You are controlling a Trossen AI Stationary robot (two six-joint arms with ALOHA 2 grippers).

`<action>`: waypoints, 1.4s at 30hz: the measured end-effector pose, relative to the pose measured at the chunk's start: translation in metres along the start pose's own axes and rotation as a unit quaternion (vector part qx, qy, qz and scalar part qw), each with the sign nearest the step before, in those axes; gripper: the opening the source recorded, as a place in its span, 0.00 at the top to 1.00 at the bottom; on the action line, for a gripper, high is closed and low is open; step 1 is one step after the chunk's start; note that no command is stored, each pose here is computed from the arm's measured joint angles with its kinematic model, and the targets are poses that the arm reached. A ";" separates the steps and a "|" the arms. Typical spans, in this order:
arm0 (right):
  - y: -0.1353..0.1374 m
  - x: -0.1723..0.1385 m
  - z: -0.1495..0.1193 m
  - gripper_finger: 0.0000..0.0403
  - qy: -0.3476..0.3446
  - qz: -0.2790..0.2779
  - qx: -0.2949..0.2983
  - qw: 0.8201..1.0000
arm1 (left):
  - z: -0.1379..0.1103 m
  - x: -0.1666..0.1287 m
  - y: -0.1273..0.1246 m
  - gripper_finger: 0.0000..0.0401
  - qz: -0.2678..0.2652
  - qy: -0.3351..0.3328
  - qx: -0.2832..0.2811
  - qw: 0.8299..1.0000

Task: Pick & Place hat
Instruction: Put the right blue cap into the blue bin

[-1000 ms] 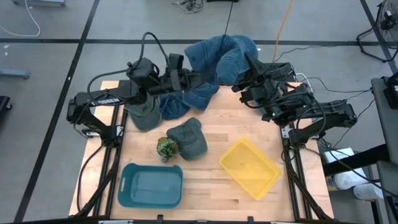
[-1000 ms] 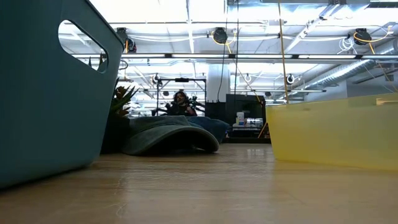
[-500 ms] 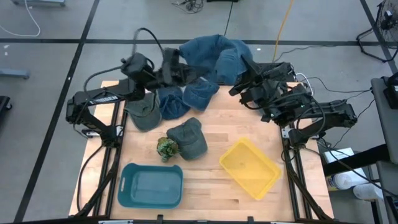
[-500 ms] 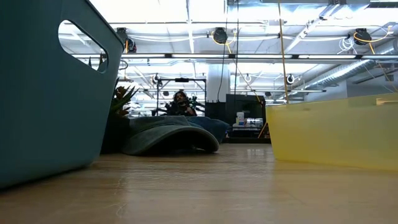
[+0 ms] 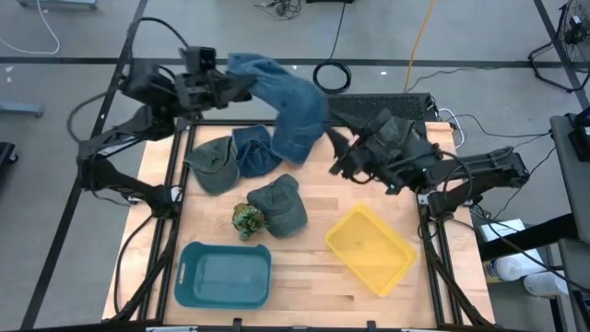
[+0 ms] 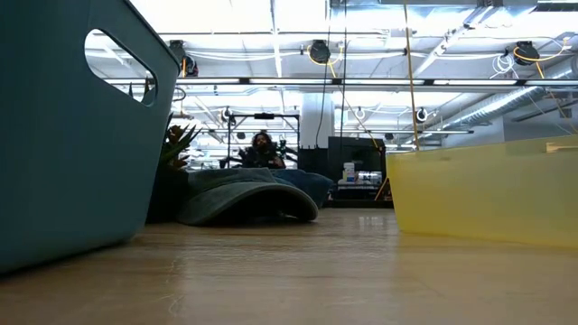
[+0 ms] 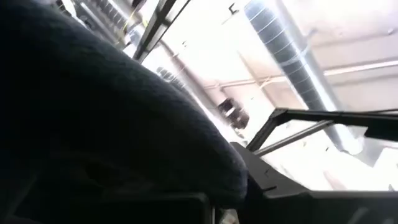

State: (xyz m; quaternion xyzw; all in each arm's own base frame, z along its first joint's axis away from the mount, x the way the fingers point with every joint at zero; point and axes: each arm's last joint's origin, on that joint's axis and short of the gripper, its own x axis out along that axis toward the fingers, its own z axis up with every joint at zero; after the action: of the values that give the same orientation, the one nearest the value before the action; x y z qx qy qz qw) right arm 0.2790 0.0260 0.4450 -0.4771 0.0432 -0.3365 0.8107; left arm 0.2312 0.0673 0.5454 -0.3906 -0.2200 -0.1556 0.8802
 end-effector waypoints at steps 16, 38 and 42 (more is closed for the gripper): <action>0.018 -0.015 0.012 0.46 -0.027 0.102 0.317 0.943 | 0.014 -0.044 -0.023 0.94 0.023 0.122 0.017 0.992; 0.019 0.010 -0.016 0.46 -0.046 0.226 0.417 0.879 | -0.019 -0.088 -0.036 0.94 0.129 0.285 -0.114 0.943; 0.017 0.011 -0.019 0.46 -0.032 0.178 0.341 0.923 | -0.027 -0.092 -0.041 0.94 0.151 0.288 -0.128 0.937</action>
State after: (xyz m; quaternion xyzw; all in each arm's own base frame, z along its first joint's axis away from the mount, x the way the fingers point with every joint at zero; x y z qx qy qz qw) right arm 0.2889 0.0112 0.4236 -0.1671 -0.0156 -0.1658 0.9718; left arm 0.1411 0.0295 0.5081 -0.4669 0.1262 -0.1530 0.8618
